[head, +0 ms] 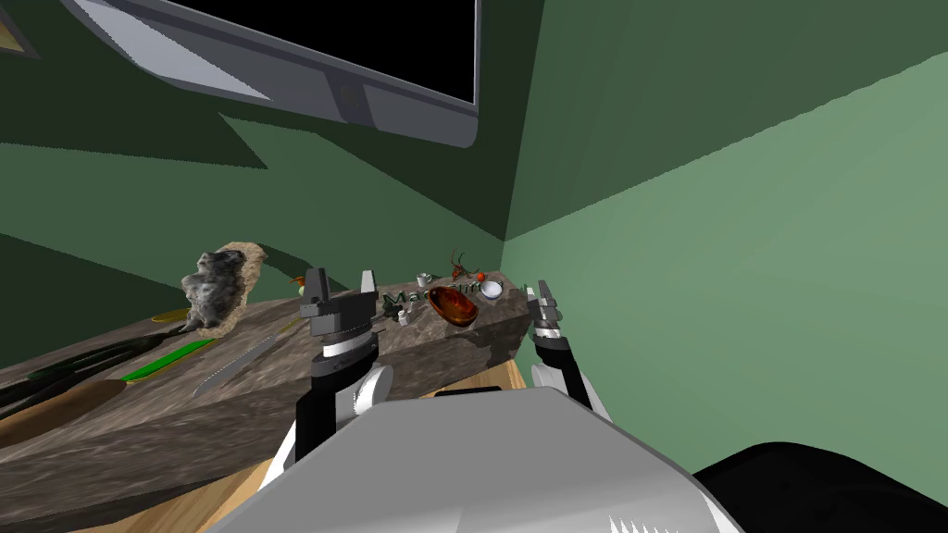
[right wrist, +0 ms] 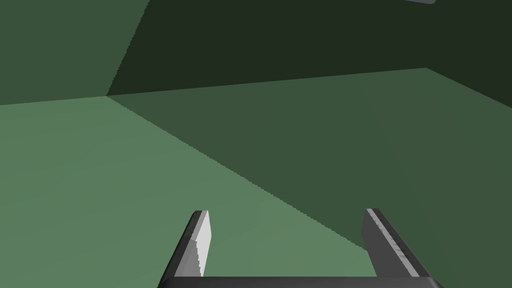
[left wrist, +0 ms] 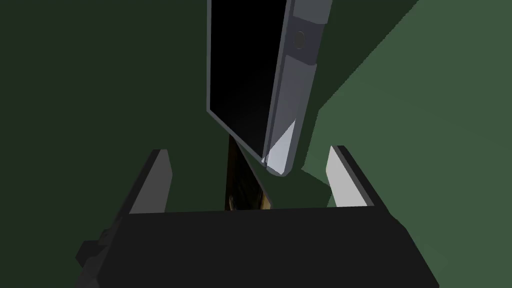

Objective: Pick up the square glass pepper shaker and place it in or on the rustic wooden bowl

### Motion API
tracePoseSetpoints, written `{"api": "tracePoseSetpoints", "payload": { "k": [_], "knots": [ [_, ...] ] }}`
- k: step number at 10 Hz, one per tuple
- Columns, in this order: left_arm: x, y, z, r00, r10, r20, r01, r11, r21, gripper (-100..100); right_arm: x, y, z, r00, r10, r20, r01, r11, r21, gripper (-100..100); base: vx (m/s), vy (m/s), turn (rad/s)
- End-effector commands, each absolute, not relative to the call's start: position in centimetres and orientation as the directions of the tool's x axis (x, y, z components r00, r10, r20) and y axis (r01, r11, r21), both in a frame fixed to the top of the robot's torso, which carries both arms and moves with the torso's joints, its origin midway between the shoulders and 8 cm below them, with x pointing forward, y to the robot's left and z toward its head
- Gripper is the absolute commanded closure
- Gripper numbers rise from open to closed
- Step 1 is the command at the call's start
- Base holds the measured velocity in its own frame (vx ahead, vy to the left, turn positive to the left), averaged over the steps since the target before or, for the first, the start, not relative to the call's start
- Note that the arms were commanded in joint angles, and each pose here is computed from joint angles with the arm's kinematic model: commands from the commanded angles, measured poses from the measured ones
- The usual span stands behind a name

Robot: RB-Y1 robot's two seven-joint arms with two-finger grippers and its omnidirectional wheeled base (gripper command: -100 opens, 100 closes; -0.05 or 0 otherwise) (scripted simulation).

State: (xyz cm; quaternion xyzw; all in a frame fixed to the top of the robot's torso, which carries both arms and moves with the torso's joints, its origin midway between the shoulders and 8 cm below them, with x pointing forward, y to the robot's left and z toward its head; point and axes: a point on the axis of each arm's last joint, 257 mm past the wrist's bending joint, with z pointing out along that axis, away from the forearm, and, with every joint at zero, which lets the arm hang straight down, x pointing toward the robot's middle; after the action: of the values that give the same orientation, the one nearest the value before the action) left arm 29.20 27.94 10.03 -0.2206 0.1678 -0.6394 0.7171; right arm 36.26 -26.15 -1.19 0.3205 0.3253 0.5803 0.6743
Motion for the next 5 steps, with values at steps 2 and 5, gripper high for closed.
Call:
{"api": "tracePoseSetpoints", "payload": {
  "k": [2, 5],
  "knots": [
    [30.4, 27.9, 8.9, 0.074, -0.996, 0.043, 0.833, 0.038, -0.551, -100, 36.3, -26.1, -1.2, 0.115, 0.991, -0.067, -0.574, 0.121, 0.81, 0, -0.002, 0.008, -0.006],
    [31.8, 28.4, 7.4, 0.024, -0.997, 0.074, 0.819, -0.023, -0.574, -100, 36.3, -26.1, -1.2, 0.115, 0.991, -0.067, -0.574, 0.121, 0.81, 0, -0.005, 0.017, -0.012]
  ]
}}
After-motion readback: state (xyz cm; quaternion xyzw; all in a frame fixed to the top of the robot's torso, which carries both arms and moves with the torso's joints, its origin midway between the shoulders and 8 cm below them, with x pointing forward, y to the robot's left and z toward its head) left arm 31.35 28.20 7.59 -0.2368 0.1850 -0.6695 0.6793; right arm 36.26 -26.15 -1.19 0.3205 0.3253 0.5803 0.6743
